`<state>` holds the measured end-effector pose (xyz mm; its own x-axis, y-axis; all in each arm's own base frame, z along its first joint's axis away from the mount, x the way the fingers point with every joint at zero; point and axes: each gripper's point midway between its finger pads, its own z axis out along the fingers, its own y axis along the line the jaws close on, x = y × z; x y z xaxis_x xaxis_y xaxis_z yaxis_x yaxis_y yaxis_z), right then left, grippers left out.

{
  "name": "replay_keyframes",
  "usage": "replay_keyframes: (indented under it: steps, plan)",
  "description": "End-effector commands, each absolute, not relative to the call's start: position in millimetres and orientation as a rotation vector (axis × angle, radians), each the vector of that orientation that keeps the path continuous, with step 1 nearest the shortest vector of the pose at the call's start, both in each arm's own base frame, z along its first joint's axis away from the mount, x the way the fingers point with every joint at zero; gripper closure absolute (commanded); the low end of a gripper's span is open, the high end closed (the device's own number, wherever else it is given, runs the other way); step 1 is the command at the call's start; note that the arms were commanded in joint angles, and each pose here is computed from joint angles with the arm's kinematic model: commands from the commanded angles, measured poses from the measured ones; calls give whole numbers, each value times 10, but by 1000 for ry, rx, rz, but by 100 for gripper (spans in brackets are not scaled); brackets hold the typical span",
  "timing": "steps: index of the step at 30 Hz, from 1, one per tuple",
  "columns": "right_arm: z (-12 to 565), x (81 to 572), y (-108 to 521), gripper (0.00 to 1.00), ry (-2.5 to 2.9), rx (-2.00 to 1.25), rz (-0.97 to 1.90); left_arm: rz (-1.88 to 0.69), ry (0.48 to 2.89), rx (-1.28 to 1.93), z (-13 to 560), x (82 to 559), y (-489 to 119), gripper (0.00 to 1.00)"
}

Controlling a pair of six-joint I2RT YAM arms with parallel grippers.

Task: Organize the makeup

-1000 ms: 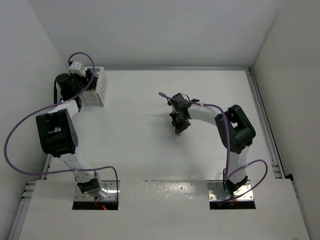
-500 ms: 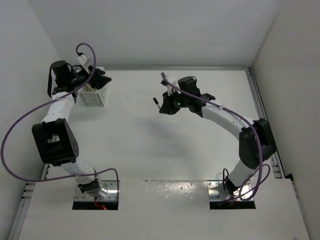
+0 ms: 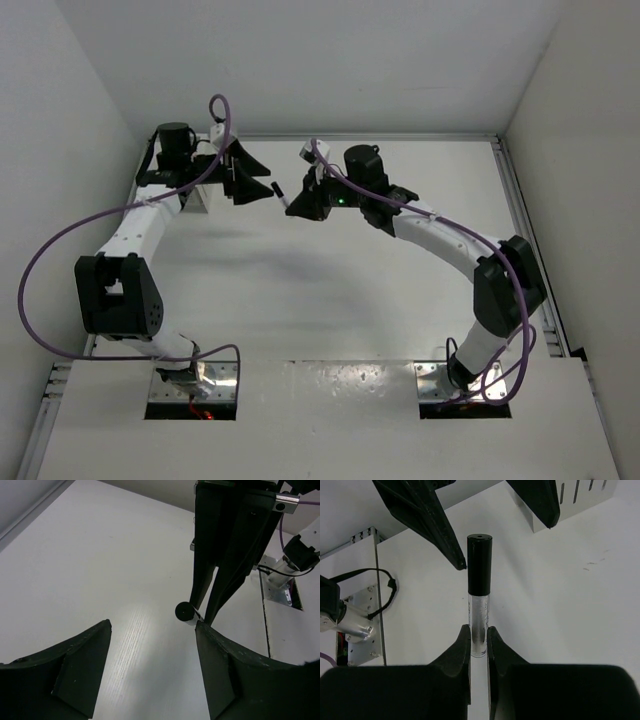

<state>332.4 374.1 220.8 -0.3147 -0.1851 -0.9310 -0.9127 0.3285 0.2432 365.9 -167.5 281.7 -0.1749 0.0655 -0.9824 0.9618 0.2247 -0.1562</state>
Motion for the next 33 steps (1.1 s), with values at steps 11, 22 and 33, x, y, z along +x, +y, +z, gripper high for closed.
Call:
replay_keyframes:
  steps: [11, 22, 33]
  plan:
    - [2507, 3293, 3855, 100, 1601, -998, 1051, -1231, 1408, 1110, 3013, 3323, -1949, 31]
    - [2466, 3302, 3840, 100, 1618, -991, 1027, -1260, 1426, 1114, 2972, 3268, -2051, 100]
    - [2232, 3566, 3640, 0, 1773, -863, 837, -1052, 1513, 979, 2975, 3693, -1902, 100]
